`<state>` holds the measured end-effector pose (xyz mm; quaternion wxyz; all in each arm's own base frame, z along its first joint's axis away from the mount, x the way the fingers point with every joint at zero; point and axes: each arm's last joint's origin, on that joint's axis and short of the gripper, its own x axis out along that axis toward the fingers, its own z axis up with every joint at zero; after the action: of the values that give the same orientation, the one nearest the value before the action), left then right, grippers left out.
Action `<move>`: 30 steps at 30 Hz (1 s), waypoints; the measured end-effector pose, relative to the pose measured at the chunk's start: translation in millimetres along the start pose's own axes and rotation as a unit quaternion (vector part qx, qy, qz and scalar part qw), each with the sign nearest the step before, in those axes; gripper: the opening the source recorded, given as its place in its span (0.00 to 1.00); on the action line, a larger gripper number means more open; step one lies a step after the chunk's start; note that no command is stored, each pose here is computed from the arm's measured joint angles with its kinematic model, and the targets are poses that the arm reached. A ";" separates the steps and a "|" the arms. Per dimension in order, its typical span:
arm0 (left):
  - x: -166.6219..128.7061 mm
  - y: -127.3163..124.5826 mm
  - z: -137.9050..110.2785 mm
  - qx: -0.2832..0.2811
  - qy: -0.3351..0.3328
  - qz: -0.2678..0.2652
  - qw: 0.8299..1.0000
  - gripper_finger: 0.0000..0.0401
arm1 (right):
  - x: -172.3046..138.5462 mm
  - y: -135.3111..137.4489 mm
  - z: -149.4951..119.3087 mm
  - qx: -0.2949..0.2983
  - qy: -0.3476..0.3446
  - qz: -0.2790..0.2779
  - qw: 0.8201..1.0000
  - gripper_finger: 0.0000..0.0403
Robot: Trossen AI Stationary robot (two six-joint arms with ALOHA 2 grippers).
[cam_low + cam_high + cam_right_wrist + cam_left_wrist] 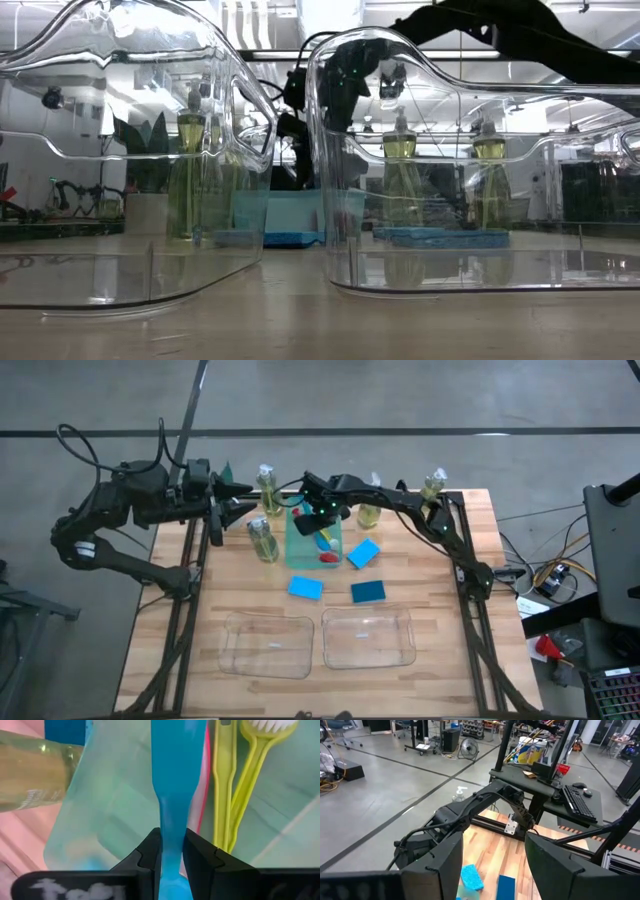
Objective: Pick & Place Kitchen Sink Supplies
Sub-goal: Put the blue dish brush into the green bin, then put the soap dispenser into the right transparent bin
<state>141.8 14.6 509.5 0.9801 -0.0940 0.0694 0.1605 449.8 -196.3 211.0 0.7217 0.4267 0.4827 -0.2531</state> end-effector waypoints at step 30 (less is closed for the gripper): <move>-0.1 0.1 -0.1 -0.001 0.000 0.000 1.000 0.52 | -49.7 23.5 1.2 -0.047 -0.035 0.070 0.996 0.33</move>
<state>141.7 14.6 509.3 0.9800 -0.0947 0.0697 0.1606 448.4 -187.7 265.3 0.7734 0.4160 0.4374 -0.1933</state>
